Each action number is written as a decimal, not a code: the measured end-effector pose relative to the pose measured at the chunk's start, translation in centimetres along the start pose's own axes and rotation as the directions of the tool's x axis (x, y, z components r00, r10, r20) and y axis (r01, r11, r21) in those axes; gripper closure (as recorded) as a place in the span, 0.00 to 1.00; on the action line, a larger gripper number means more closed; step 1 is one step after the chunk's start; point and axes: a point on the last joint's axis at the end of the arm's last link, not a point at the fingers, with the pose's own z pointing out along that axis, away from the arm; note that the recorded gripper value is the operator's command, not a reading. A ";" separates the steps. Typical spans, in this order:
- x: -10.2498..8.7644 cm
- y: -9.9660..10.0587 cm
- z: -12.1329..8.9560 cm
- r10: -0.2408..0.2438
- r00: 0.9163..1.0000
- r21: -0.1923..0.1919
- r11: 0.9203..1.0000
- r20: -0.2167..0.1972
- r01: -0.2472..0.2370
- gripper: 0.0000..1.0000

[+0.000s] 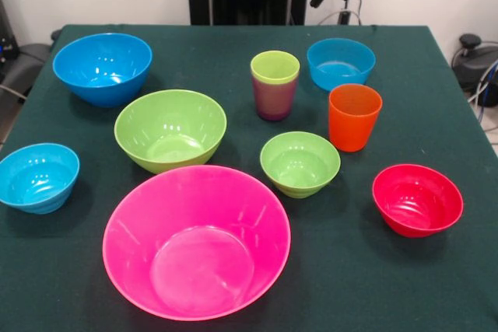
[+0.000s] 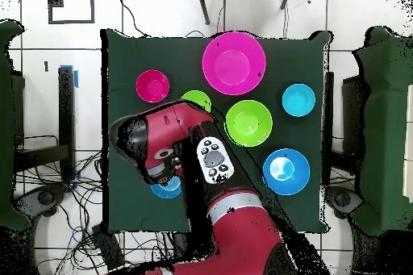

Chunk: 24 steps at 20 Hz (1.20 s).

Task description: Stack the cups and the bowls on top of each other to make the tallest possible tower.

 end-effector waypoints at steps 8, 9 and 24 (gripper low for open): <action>0.9 0.1 0.8 -0.001 1.000 0.003 1.000 0.008 0.001 0.00; 1.0 0.1 0.9 0.000 1.000 0.004 1.000 0.012 0.000 0.00; 2.0 1.9 3.2 0.001 0.999 0.011 1.000 0.043 -0.001 0.00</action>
